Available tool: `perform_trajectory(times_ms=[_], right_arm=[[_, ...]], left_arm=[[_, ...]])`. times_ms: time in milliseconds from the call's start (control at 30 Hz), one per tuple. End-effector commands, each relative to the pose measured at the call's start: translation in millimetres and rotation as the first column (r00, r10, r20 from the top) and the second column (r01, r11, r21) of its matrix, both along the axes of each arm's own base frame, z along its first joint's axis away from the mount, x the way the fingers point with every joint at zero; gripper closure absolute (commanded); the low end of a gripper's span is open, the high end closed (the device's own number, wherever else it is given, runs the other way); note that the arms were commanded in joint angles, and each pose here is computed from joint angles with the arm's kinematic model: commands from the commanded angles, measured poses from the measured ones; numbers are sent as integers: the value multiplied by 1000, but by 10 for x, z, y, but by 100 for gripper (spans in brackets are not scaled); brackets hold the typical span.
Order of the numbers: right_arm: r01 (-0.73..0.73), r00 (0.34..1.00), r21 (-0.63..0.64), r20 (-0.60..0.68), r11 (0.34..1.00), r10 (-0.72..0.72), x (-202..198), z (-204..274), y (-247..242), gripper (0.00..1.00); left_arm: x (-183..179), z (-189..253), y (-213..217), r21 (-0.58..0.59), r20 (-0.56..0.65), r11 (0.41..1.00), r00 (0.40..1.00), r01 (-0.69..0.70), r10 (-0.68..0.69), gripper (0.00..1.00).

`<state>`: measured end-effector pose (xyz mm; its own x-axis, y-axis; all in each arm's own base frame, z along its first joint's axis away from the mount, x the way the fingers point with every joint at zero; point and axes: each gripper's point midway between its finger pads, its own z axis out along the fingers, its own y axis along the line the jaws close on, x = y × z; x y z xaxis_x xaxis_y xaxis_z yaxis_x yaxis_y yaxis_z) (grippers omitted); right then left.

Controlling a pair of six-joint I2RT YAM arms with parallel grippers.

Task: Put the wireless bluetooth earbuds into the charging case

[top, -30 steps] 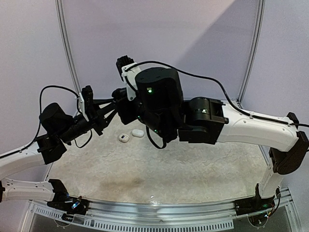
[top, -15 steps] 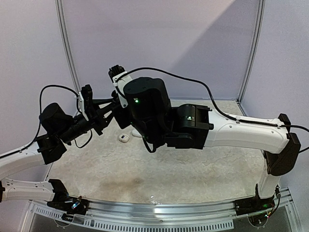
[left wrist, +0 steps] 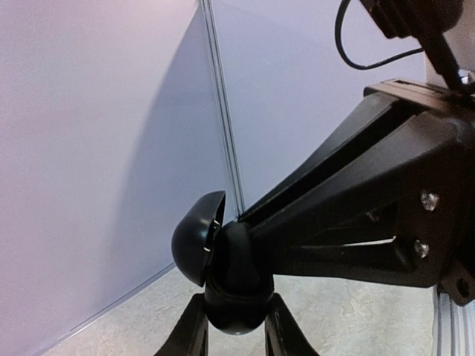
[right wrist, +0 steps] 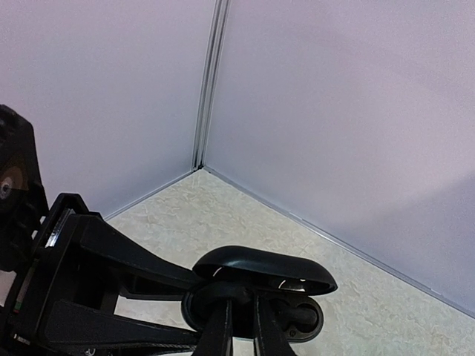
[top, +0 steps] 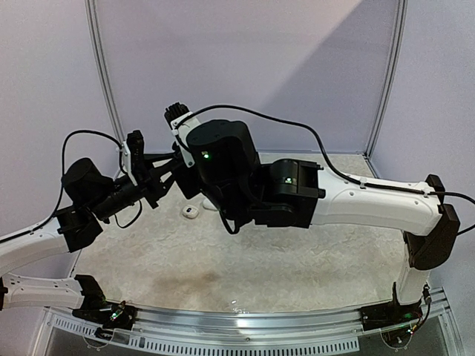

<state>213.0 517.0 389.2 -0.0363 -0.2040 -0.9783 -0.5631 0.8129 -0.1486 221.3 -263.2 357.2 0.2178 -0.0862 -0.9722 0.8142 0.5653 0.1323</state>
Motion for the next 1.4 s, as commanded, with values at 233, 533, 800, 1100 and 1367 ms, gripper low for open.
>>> perform_trajectory(times_ms=[233,533,800,1100,1367], right_arm=[[-87,989,-125,-134,988,70,32,-511,66,87],[-78,984,-169,-173,982,49,101,-592,-67,86],[-115,976,-208,-207,971,71,70,-668,-89,80],[-148,964,-227,-250,963,89,47,-733,-121,78],[-182,953,-242,-283,953,110,23,-790,-109,72]], left_arm=[[-87,186,-6,-56,32,998,999,27,-25,100],[-101,168,-7,-79,-20,996,999,45,-47,100],[-77,159,4,-106,-75,993,996,43,-51,100],[-98,138,-8,-102,-91,993,994,57,-67,100],[-114,112,-13,-97,-100,993,992,66,-76,100]])
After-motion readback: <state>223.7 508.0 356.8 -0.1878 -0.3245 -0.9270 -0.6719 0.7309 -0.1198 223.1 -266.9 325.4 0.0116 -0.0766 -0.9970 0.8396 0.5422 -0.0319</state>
